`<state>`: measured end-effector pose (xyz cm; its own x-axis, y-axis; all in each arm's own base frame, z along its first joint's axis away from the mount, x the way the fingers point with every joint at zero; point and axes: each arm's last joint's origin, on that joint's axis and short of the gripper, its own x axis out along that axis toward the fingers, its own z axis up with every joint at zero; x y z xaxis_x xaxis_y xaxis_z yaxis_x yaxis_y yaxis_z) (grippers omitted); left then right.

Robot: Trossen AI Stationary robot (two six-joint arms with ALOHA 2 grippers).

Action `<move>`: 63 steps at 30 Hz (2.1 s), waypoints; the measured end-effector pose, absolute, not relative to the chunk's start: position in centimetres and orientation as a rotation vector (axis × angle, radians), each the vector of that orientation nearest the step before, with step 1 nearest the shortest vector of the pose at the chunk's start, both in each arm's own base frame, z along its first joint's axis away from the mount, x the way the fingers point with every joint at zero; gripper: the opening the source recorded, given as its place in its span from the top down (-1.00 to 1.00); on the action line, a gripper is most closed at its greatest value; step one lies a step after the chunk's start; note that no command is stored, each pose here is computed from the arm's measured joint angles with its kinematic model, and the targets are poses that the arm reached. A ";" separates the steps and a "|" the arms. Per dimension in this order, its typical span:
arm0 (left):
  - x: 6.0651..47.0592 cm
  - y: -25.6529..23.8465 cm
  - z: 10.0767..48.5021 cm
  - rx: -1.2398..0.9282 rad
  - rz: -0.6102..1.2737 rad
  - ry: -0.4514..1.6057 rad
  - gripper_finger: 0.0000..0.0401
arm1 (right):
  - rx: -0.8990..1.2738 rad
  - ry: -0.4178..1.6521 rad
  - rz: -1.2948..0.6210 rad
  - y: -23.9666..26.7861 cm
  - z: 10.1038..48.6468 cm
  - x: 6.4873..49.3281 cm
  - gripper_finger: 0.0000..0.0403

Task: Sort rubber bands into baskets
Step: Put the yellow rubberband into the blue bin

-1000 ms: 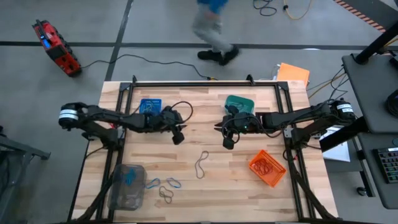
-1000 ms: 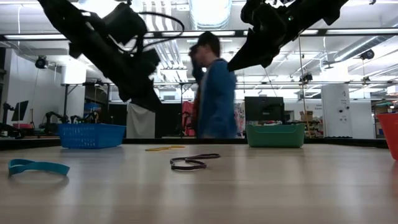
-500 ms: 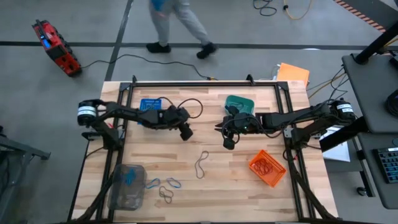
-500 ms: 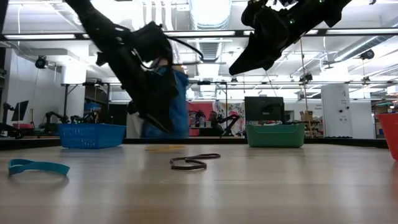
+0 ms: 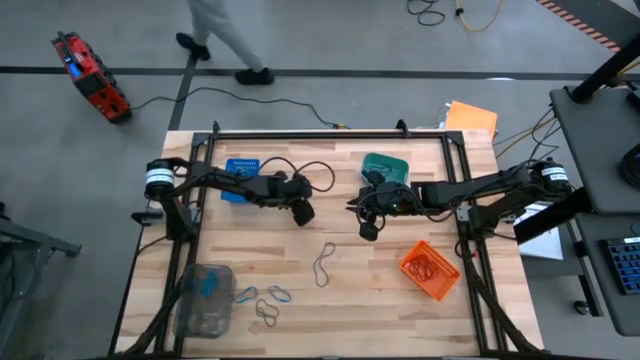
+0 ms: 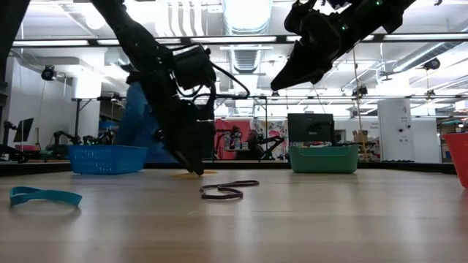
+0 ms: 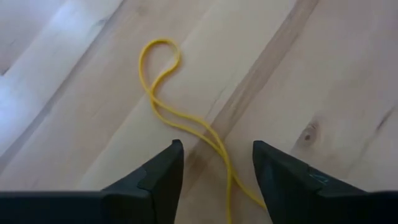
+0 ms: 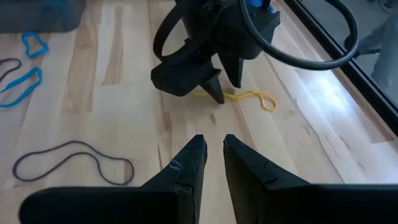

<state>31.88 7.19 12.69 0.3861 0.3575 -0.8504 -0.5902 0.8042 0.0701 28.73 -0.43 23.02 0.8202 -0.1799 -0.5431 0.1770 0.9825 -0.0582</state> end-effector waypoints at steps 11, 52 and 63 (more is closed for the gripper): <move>31.2 7.7 12.0 -0.277 0.625 1.017 0.70 | -0.004 0.577 -0.190 -0.4 23.0 28.7 0.74; 19.7 5.5 27.2 -0.124 0.748 0.689 1.00 | -0.005 0.589 -0.191 -0.4 22.4 28.5 0.74; 16.2 5.5 27.8 -0.070 0.962 0.748 1.00 | -0.005 0.588 -0.191 -0.4 22.2 28.4 0.74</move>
